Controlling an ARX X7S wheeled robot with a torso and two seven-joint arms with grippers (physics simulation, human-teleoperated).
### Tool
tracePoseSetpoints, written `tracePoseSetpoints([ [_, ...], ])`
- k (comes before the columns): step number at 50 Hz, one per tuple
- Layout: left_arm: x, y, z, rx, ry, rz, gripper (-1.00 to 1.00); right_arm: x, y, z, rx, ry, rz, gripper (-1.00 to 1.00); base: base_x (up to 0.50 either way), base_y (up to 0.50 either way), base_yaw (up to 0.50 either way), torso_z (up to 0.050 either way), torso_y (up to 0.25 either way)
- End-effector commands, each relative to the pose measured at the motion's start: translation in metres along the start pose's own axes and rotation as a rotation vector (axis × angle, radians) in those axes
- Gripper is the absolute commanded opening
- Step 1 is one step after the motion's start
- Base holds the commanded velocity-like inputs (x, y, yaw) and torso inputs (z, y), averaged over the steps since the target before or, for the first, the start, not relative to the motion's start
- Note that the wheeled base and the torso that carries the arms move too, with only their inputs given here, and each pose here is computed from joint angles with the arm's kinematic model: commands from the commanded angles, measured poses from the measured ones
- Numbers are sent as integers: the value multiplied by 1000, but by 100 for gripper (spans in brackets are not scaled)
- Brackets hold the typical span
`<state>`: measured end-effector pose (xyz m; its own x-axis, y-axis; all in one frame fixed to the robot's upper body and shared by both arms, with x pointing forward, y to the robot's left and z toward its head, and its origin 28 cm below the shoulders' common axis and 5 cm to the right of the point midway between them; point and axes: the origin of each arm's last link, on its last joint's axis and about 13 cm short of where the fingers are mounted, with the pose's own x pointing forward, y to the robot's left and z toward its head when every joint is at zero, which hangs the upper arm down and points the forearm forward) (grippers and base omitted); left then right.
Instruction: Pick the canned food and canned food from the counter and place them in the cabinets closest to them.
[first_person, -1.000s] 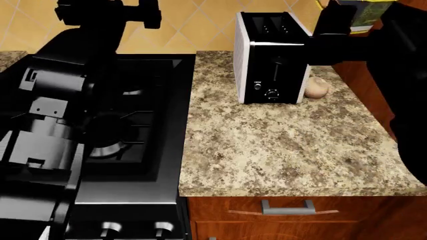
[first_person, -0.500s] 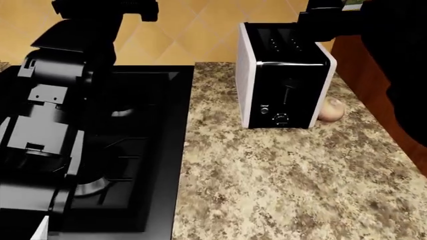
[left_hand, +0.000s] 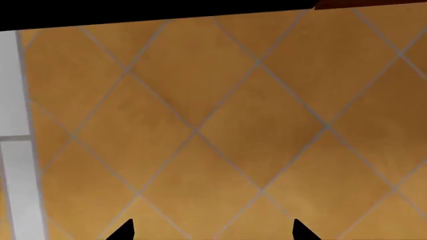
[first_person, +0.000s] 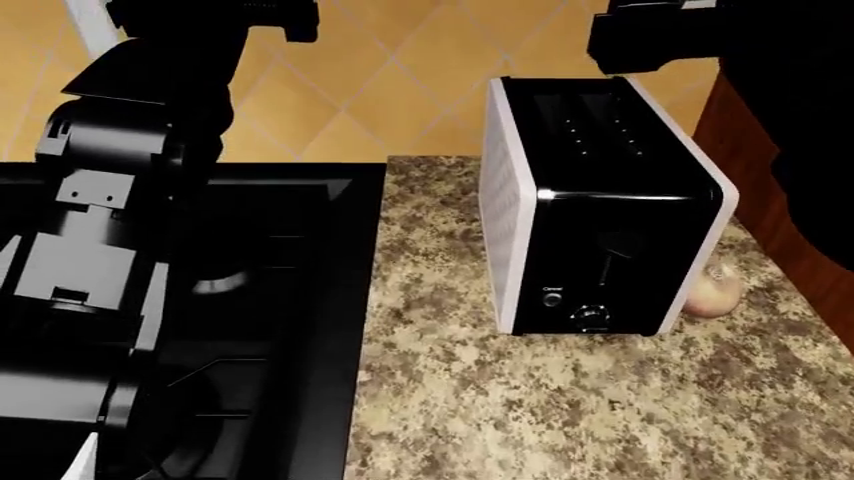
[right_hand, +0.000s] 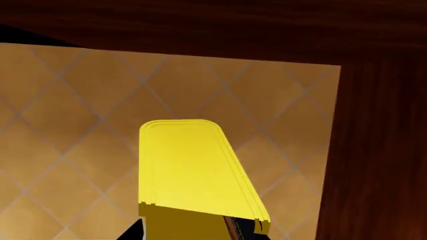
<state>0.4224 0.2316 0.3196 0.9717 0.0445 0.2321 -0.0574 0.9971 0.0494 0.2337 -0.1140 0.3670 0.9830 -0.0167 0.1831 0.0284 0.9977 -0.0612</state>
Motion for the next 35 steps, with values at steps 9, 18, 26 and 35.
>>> tracePoseSetpoints([
  [9, -1, 0, -1, -3, 2, 0, 100, 0, -1, 5, -13, -23, -8, -100, 500, 4, 0, 0, 0],
  [18, -2, 0, -3, 0, 1, 0, 100, -18, -2, 3, -1, -30, -51, -100, 145, 2, 0, 0, 0],
  [26, -4, 0, -2, 2, -3, -3, 100, -54, 0, 7, -6, -25, -63, -100, 0, 0, 0, 1, 1],
  [35, -4, 2, -1, 0, -5, 0, 100, -82, 0, 15, 2, -64, -76, -100, 0, 0, 0, 0, 0],
])
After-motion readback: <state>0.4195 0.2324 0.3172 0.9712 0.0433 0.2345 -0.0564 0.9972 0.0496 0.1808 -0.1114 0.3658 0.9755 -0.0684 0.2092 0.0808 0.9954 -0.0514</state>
